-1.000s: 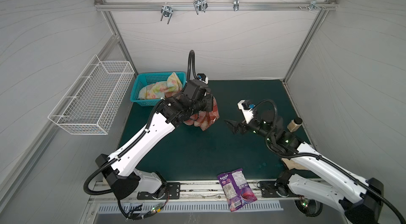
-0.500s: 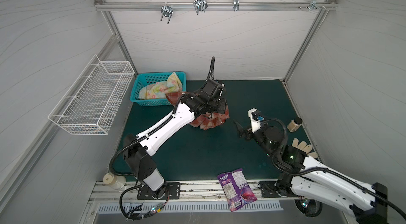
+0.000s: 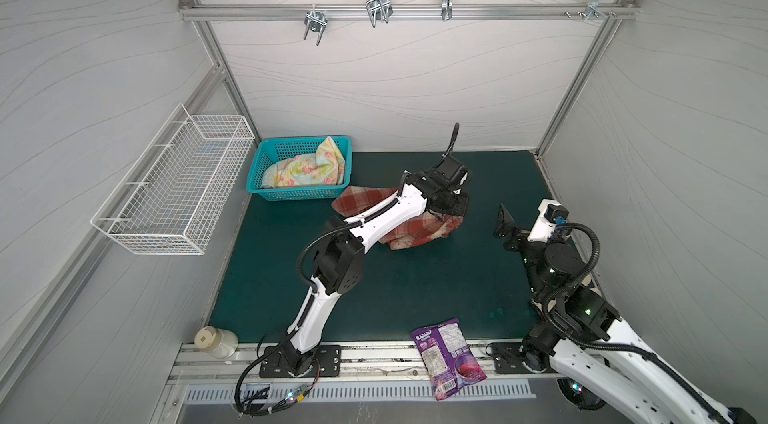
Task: Fold and stack the skirts
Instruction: 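Carry the skirt with the left gripper and lay it on the table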
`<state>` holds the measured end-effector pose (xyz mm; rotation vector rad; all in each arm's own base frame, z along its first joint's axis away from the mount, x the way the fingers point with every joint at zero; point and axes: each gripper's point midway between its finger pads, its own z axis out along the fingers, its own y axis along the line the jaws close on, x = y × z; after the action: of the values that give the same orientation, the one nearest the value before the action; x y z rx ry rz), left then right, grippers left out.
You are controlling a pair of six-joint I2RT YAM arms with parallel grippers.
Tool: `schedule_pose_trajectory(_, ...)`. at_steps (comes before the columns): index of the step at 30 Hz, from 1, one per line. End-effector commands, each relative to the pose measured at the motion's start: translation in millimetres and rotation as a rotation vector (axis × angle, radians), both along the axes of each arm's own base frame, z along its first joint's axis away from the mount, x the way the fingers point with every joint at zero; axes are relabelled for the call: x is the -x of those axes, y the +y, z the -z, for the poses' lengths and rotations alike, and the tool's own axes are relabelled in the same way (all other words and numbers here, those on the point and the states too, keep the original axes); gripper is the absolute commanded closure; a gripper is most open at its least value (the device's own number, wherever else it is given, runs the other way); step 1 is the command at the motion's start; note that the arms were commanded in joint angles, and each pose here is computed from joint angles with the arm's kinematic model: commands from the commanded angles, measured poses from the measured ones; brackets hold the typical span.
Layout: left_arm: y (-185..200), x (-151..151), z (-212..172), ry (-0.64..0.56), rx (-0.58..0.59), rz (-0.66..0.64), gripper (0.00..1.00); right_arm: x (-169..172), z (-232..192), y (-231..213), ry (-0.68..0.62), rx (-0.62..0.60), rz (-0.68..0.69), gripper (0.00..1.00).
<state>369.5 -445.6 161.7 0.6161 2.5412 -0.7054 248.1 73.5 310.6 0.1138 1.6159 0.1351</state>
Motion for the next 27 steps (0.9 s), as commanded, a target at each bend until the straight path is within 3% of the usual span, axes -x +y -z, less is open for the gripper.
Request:
schedule_pose_trajectory(1, -23.5, -3.5, -2.2, 0.001, 0.042, 0.054, 1.0, -1.6, -4.8, -8.4, 0.01, -0.036, 0.039, 0.01)
schedule_pose_trajectory(7, -52.6, 3.0, 20.1, 0.042, 0.048, 0.114, 1.0, -10.6, 6.0, -9.7, 0.043, -0.037, 0.054, 0.01)
schedule_pose_trajectory(10, -61.0, 8.1, 24.1, 0.048, 0.043, 0.138, 0.92, -14.7, 12.5, -12.1, 0.066, -0.043, 0.064, 0.01)
schedule_pose_trajectory(15, -37.4, 3.1, 12.9, -0.001, -0.018, 0.085, 0.59, -19.2, 14.6, -13.7, 0.076, -0.046, 0.063, 0.01)
schedule_pose_trajectory(16, -29.8, -0.3, 6.1, -0.013, -0.013, 0.068, 0.48, -19.9, 15.5, -13.0, 0.083, -0.044, 0.061, 0.01)
schedule_pose_trajectory(18, -9.4, -9.1, -10.5, -0.026, 0.024, 0.008, 0.12, -22.3, 16.8, -10.7, 0.095, -0.039, 0.055, 0.01)
schedule_pose_trajectory(23, 55.2, -21.4, -42.4, -0.046, 0.059, -0.142, 0.07, -29.7, 25.0, -2.8, 0.138, -0.021, 0.041, 0.01)
schedule_pose_trajectory(27, 90.3, -2.5, -45.3, -0.059, 0.065, -0.205, 0.06, -34.9, 30.3, 6.3, 0.153, -0.029, 0.009, 0.01)
